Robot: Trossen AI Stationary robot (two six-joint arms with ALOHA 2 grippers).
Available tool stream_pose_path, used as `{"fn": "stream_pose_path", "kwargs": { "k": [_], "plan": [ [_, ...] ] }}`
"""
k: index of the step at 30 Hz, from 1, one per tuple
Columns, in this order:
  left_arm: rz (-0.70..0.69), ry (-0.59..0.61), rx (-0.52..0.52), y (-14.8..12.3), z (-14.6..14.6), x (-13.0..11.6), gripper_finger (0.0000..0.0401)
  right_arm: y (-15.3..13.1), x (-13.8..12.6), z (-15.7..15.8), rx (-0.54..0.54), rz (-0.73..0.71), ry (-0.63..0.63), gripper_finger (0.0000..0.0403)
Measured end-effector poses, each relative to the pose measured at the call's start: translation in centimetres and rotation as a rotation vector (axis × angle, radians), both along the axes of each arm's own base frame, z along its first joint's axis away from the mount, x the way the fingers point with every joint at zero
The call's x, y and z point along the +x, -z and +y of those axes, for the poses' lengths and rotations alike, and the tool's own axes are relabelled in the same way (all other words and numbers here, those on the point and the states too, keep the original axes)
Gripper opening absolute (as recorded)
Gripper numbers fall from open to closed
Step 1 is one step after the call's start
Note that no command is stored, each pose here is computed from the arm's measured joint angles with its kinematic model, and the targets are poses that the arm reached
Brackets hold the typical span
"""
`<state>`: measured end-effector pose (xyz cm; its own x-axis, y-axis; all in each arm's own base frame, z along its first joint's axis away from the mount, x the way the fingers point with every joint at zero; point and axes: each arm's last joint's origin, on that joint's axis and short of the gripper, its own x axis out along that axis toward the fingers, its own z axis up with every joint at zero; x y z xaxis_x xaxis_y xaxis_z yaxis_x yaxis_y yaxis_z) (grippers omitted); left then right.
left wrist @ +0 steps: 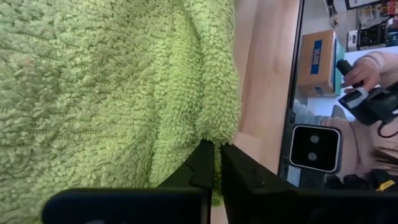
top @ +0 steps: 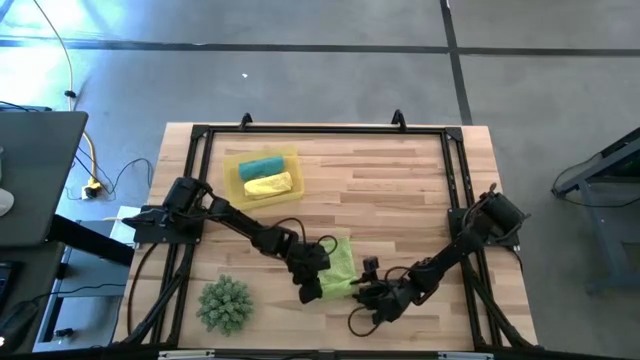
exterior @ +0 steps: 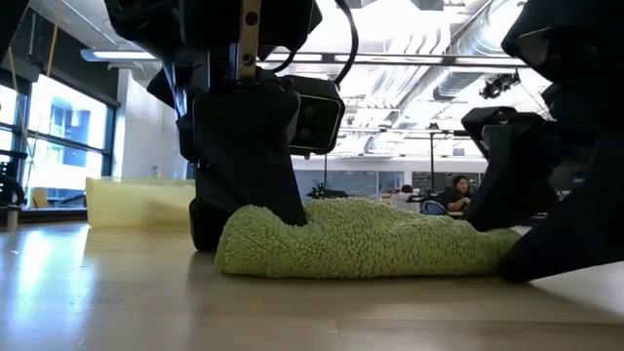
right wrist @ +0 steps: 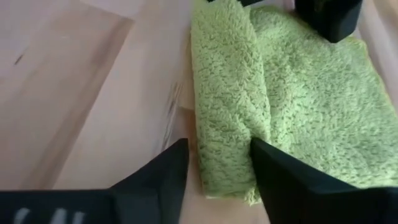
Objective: Roll microfiber towels into tight, uniform cylinder then place into a basket
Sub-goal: Roll the green microfiber towel
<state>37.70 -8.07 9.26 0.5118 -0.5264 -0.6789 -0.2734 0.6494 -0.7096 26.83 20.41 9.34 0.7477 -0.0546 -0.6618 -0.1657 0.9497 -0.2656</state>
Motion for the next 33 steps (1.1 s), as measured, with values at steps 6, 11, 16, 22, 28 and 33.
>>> {"fn": "stream_pose_path", "kwargs": {
  "k": [6, 11, 16, 22, 28, 33],
  "plan": [
    [-0.024, 0.023, -0.049, -0.8, -0.1, 0.0, 0.003, 0.2, 0.0, -0.2, 0.045, 0.026, 0.05, 0.0076],
    [-0.034, 0.043, -0.039, -0.8, -0.3, -0.1, 0.005, 0.4, -0.1, -0.5, 0.09, 0.035, 0.116, 0.001],
    [-0.073, 0.13, 0.011, -1.0, -0.1, -0.4, 0.0077, 0.4, 0.5, -1.1, 0.283, 0.118, 0.164, 0.0007],
    [-0.047, 0.238, 0.152, -2.3, 0.6, -1.9, 0.01, 0.1, 1.9, -2.2, 0.526, 0.201, 0.153, 0.0003],
    [-0.164, 0.309, 0.378, -5.2, -1.0, -2.9, 0.01, -0.2, 3.2, -4.2, 0.763, 0.302, 0.228, 0.0002],
    [-0.297, 0.396, 0.612, -6.6, -3.9, -3.8, 0.01, -0.3, 3.7, -5.3, 0.901, 0.37, 0.308, 0.0001]
  ]
}}
